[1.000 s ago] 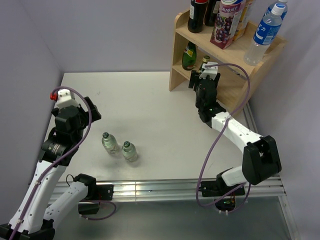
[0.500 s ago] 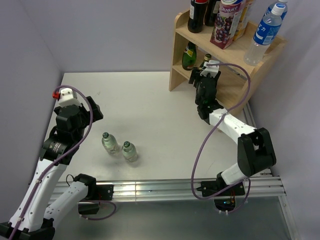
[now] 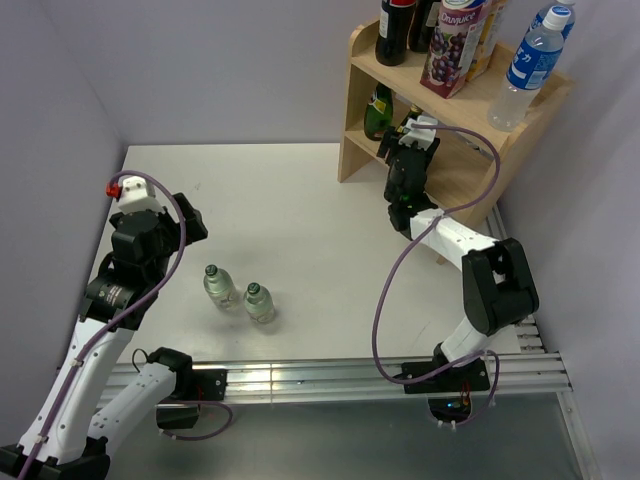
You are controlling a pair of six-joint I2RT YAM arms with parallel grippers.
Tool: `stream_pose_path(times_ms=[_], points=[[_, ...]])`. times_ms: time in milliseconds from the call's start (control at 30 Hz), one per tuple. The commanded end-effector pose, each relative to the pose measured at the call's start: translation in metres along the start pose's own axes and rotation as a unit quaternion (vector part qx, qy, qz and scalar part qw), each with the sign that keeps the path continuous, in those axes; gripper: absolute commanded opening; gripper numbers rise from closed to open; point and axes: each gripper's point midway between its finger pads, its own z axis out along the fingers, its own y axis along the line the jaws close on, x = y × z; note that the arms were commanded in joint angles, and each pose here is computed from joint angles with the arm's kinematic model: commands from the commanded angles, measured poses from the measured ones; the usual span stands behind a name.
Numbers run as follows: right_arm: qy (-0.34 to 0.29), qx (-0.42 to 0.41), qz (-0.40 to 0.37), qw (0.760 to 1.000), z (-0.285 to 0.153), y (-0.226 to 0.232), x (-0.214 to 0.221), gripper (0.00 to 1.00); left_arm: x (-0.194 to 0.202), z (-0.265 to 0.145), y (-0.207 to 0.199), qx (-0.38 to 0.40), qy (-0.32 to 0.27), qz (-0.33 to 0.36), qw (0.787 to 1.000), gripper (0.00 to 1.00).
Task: Place and organize the beverage onto the shelf
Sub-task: Place the drink on the shelf.
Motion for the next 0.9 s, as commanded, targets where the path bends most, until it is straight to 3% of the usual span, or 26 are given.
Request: stream_pose_path(times_ms=[0, 233, 367, 867], points=[[0.006, 0.023, 0.006, 1.000, 0.016, -0.011, 0.004, 0.04, -0.007, 0.002, -0.006, 0.014, -0.015, -0.002, 1.000, 1.00], [0.027, 0.018, 0.003, 0.999, 0.019, -0.006, 0.020, 0.13, -0.005, 0.005, -0.008, 0.018, -0.010, 0.000, 1.000, 0.99], [0.035, 0.023, -0.007, 0.999, 0.021, -0.007, 0.025, 0.25, -0.004, 0.005, -0.009, 0.021, -0.008, 0.002, 1.000, 1.00], [0.030, 0.024, -0.010, 0.999, 0.029, -0.005, 0.029, 0.28, -0.003, 0.003, -0.012, 0.034, -0.006, 0.003, 0.999, 0.99]])
